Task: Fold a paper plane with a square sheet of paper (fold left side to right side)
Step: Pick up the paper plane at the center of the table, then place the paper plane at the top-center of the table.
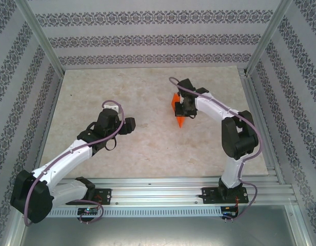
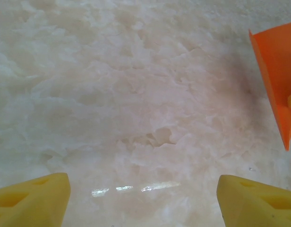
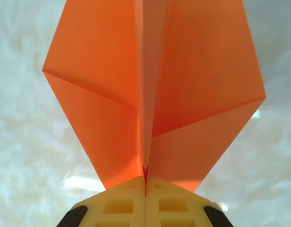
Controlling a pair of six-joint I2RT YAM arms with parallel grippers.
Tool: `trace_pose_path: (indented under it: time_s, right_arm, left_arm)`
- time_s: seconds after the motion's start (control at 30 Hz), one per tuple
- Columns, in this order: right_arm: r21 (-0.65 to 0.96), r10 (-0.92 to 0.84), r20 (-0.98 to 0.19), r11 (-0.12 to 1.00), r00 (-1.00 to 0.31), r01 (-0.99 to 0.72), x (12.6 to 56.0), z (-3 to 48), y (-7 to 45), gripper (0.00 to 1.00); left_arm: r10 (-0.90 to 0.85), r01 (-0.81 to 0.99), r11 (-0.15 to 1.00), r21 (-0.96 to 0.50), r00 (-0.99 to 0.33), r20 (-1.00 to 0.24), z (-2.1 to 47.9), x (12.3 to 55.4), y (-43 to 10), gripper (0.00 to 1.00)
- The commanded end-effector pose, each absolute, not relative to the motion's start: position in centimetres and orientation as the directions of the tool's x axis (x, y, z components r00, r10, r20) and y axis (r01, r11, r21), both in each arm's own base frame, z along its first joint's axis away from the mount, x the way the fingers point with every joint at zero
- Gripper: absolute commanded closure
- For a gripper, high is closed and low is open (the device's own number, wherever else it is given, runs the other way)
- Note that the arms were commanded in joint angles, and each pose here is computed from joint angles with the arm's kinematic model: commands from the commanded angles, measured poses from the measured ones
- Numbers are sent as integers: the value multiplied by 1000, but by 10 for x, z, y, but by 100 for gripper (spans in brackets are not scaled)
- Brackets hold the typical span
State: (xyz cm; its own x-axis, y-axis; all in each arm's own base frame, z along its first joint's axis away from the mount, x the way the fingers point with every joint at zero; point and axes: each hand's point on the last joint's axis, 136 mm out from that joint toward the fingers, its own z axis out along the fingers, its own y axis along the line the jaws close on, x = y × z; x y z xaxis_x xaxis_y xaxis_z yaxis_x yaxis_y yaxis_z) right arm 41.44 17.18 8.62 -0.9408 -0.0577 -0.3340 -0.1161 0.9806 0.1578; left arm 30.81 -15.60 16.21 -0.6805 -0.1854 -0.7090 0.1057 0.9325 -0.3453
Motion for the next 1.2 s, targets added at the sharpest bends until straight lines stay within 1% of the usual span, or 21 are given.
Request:
trace_pose_path:
  time_s: [0.0,0.13,0.3,0.4,0.63,0.83,0.97,1.17]
  right_arm:
    - [161,-114,-345,971,-932,-178,445,81,173,100]
    - [101,-138,-334,978,-932,-181,475,72,163,97]
    - [50,-148,-304,984,-941,-171,501,57,154,95]
    - [38,-149,-288,985,-946,-166,507,49,152,91]
    - [58,-141,-257,985,-956,-161,514,33,157,81]
    - [47,-143,-246,986,-959,-159,517,27,156,78]
    - [34,-150,-226,986,-963,-161,515,21,156,73]
    - [9,-159,-194,986,-968,-164,511,11,158,70]
  left_arm:
    - [-169,122,936,-331,-669,-724,168,308,-152,18]
    - [-160,126,937,-325,-671,-724,168,308,-152,16]
    - [-169,115,939,-323,-664,-728,168,308,-150,5]
    - [-172,105,942,-318,-664,-728,166,308,-148,0]
    - [-168,105,944,-314,-665,-728,167,308,-148,0]
    - [-166,106,944,-313,-668,-725,166,308,-148,0]
    - [-163,105,945,-311,-672,-723,164,309,-148,0]
    - [-159,102,946,-307,-679,-717,161,308,-148,0]
